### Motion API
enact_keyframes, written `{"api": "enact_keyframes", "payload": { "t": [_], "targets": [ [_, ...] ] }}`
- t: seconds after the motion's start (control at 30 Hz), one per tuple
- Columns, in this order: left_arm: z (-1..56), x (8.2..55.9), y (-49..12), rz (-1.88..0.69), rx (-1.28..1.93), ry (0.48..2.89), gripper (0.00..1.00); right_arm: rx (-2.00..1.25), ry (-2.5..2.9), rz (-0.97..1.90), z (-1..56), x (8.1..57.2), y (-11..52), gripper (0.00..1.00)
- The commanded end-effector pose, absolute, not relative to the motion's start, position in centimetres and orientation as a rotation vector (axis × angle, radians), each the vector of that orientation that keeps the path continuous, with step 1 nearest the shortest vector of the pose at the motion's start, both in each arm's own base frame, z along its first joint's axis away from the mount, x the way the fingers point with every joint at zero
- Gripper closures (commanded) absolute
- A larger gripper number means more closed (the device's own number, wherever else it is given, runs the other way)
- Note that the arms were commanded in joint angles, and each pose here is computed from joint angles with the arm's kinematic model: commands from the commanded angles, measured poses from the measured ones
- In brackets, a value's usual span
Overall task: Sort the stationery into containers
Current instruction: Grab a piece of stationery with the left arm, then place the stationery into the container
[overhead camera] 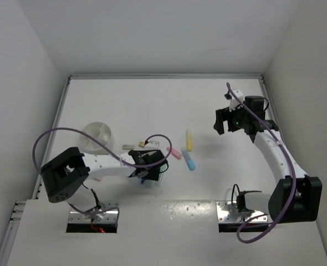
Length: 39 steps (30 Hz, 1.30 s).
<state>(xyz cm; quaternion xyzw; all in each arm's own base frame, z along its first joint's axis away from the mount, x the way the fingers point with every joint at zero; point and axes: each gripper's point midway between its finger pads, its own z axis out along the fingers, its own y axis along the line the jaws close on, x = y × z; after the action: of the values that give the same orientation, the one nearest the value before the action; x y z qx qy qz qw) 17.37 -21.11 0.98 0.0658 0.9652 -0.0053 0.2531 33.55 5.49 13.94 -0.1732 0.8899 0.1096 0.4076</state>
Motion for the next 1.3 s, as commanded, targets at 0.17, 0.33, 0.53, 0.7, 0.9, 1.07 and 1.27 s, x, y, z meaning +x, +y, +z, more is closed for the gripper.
{"api": "enact_keyframes", "payload": {
  "t": [0.17, 0.33, 0.53, 0.7, 0.9, 1.07, 1.27],
  "targets": [
    [1.2, 19.0, -22.4, -0.05, 0.187, 2.614, 0.64, -0.445, 2.16, 0.255, 16.8, 34.5, 5.4, 0.13],
    [6.1, 20.0, -23.9, -0.225, 0.054, 2.526, 0.92, -0.446, 2.151, 0.252, 17.1, 34.5, 5.4, 0.13],
    [20.8, 23.8, -23.4, -0.777, -0.493, 2.147, 1.0, -0.446, 2.151, 0.252, 17.1, 34.5, 5.4, 0.13],
    [29.6, 27.5, -15.6, -0.914, -1.032, 1.731, 1.0, -0.45, 2.157, 0.265, 17.0, 34.3, 5.5, 0.13],
    [33.6, 29.5, -8.0, -0.853, -1.44, 1.4, 1.0, -0.455, 2.155, 0.275, 17.0, 34.2, 5.7, 0.13],
    [31.1, 31.0, -4.4, -0.717, -1.735, 1.273, 1.0, -0.46, 2.133, 0.28, 17.7, 34.1, 5.8, 0.13],
    [27.9, 33.1, -2.6, -0.965, -1.956, 0.982, 1.0, -0.465, 2.122, 0.287, 18.0, 34.0, 6.0, 0.13]
  ]
}}
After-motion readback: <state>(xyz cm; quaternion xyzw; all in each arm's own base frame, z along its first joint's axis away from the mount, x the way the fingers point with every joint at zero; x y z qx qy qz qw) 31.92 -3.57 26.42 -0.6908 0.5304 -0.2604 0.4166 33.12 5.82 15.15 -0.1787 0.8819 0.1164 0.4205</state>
